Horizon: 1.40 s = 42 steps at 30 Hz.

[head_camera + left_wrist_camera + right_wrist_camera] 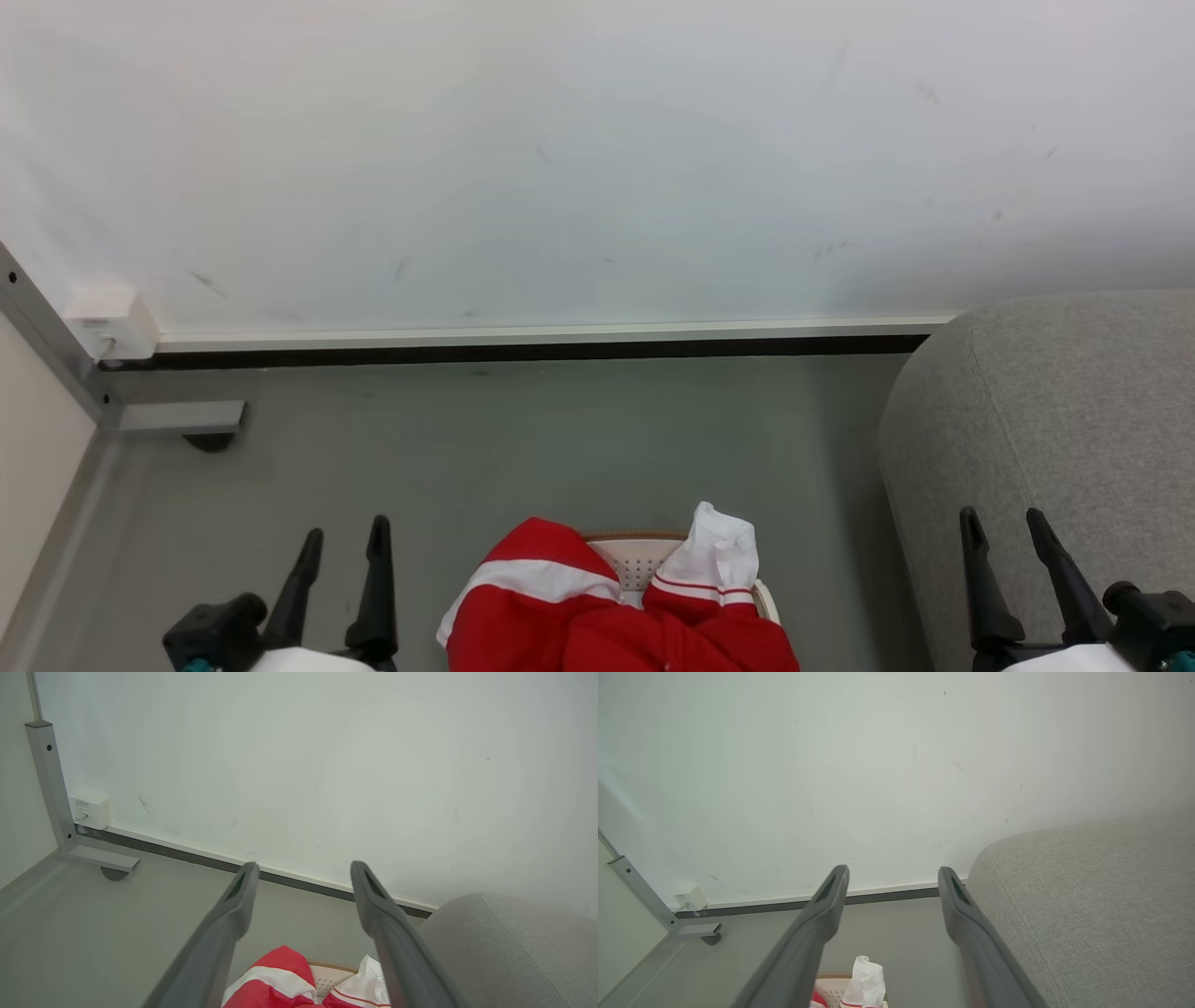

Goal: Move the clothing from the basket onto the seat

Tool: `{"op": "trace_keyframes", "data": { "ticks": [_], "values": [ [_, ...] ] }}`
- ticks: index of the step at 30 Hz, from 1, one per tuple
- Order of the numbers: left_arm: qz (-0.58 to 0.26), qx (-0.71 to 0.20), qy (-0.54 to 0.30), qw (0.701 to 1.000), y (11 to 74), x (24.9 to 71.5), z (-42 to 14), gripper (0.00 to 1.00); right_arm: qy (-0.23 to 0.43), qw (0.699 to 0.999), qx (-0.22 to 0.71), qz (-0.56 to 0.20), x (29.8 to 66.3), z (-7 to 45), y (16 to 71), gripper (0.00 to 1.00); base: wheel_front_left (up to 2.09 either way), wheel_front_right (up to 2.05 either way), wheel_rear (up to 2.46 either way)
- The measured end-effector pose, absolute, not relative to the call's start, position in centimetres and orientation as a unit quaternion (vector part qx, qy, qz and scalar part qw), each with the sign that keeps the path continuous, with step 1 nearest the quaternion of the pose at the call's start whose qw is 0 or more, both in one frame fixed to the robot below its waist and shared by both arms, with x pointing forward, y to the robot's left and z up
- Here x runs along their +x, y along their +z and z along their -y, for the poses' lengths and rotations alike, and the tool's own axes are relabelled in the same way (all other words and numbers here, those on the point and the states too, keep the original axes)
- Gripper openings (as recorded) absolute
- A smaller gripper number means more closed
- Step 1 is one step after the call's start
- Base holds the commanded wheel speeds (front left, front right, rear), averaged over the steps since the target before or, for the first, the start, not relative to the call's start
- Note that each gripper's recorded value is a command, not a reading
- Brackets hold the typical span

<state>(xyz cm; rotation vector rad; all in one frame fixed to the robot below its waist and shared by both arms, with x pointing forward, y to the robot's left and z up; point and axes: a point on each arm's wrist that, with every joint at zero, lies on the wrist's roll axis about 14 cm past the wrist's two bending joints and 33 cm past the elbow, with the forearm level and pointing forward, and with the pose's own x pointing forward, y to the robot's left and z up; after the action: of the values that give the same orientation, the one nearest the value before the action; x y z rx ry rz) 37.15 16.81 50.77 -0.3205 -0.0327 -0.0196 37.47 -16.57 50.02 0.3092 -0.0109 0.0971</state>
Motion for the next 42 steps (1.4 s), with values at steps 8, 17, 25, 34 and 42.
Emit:
{"op": "trace_keyframes", "data": {
  "ticks": [8, 17, 25, 34, 42],
  "values": [
    [0.020, -0.123, -0.016, 0.992, 50.7, 37.0, -16.8, 1.00, 0.044, 0.989, 0.141, 0.009, 37.3, 16.8, 49.9, 1.00, 0.00, 0.00, 0.00],
    [0.024, -0.096, -0.034, 0.995, 50.6, 36.8, -16.3, 1.00, 0.036, 0.990, 0.137, 0.008, 37.1, 17.1, 49.4, 1.00, 0.00, 0.00, 0.00],
    [0.027, -0.073, -0.045, 0.996, 50.4, 36.6, -16.0, 1.00, 0.040, 0.992, 0.118, 0.005, 36.8, 16.9, 49.0, 1.00, 0.00, 0.00, 0.00],
    [0.028, -0.062, -0.057, 0.996, 50.1, 36.4, -15.6, 1.00, 0.052, 0.994, 0.098, 0.005, 36.7, 16.2, 48.8, 1.00, 0.00, 0.00, 0.00],
    [0.025, -0.049, -0.067, 0.996, 49.7, 36.4, -15.2, 1.00, 0.061, 0.995, 0.078, 0.006, 36.6, 15.8, 48.6, 1.00, 0.00, 0.00, 0.00]
  ]
}}
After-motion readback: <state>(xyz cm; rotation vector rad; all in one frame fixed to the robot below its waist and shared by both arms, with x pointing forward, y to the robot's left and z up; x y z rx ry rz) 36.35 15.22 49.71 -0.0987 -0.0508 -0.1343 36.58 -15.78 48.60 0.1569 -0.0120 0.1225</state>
